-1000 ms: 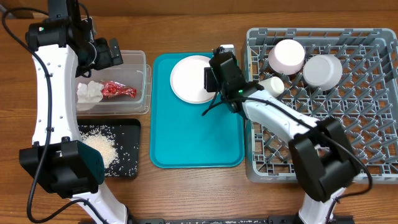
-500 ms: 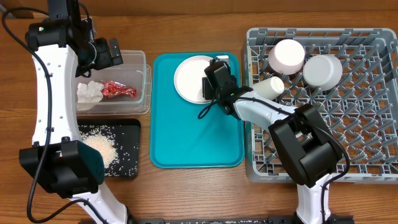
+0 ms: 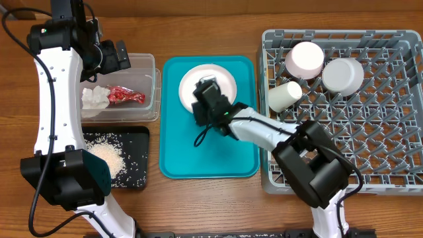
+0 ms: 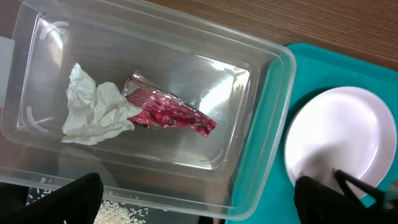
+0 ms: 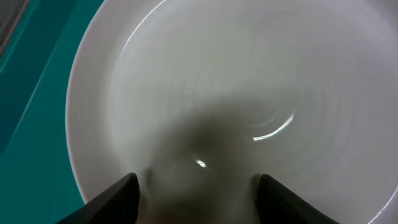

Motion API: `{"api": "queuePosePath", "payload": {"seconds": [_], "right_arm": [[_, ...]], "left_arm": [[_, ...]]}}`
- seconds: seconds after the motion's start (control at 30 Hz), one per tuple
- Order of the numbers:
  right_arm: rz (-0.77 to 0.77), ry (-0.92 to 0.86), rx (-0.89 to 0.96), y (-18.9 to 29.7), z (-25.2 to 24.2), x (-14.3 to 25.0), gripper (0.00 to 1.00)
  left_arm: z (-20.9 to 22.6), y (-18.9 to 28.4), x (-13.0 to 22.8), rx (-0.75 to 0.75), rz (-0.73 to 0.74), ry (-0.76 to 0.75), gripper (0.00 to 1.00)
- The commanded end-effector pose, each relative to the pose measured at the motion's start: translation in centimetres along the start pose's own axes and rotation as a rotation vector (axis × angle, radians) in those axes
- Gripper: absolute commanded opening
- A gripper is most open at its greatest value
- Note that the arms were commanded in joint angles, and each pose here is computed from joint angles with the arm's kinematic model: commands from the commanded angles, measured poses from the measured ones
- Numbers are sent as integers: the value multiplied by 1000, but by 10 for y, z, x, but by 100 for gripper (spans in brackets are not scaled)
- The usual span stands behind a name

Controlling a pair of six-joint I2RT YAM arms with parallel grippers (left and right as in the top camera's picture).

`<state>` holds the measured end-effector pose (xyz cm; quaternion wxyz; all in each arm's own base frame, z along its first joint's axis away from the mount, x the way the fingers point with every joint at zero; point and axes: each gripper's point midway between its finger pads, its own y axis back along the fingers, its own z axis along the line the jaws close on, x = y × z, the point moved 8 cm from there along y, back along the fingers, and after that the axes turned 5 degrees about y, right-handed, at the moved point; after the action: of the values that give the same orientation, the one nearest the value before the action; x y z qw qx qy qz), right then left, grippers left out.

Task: Sort waste into correct bins and load items into the dishwasher
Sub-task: 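Grasp the pink plate edge with the right gripper and lift it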

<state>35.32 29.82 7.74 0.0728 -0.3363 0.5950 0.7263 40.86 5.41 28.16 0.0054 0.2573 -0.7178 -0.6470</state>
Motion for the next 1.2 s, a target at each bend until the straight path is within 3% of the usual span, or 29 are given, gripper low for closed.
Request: {"api": "queuePosePath", "payload": {"seconds": [0.0,0.13,0.27,0.53,0.8,1.17], "right_arm": [[88,63,-85,2,30,23,63],[73,85,-98,6,43,22,63],[-12,70,-71,23,41,-4,66],[-197,-31,25,71,-5,-63,67],[-160,-81,66,53,-38,-61,67],[-48,-68,98,1,-43,-29,66]], "left_arm": [[-2,9,-1,0,-24,0,100],[-2,9,-1,0,-24,0,100],[-2,9,-1,0,-24,0,100],[-2,9,-1,0,-24,0,100],[-2,9,-1,0,-24,0,100],[-2,9,-1,0,-24,0,100]]}}
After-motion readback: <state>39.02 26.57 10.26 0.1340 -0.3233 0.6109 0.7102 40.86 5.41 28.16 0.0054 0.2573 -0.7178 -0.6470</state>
